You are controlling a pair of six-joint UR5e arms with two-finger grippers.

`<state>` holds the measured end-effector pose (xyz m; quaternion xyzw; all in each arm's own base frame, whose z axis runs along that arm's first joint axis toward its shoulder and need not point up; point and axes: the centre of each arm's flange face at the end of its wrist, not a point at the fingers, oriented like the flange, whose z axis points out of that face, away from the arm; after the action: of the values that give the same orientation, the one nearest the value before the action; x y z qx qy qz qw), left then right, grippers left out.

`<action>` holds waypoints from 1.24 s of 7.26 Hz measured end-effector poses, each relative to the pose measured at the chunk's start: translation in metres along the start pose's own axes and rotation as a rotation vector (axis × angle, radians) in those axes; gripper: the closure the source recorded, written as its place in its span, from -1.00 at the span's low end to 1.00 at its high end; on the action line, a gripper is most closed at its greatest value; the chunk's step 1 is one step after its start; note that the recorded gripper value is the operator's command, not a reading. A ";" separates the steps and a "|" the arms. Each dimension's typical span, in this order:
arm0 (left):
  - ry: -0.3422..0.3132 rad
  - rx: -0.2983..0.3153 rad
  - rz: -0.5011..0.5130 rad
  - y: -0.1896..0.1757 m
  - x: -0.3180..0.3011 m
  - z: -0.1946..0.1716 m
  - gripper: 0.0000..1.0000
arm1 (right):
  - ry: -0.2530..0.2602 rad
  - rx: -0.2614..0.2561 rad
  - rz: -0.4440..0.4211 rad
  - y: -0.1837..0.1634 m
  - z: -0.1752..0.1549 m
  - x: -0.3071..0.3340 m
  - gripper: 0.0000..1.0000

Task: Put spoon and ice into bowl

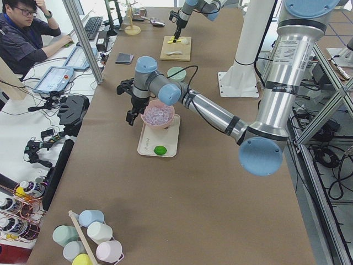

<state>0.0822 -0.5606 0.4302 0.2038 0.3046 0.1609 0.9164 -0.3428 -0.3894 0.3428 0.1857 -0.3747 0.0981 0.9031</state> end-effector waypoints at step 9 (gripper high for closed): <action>0.072 -0.163 -0.026 0.119 -0.170 0.034 -0.96 | 0.037 0.031 -0.092 0.041 0.081 0.012 -0.36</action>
<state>-0.0464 -0.5381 0.5954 0.1186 0.3258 0.1804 0.9205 -0.3995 -0.3851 0.4145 0.2145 -0.3472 0.0658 0.9105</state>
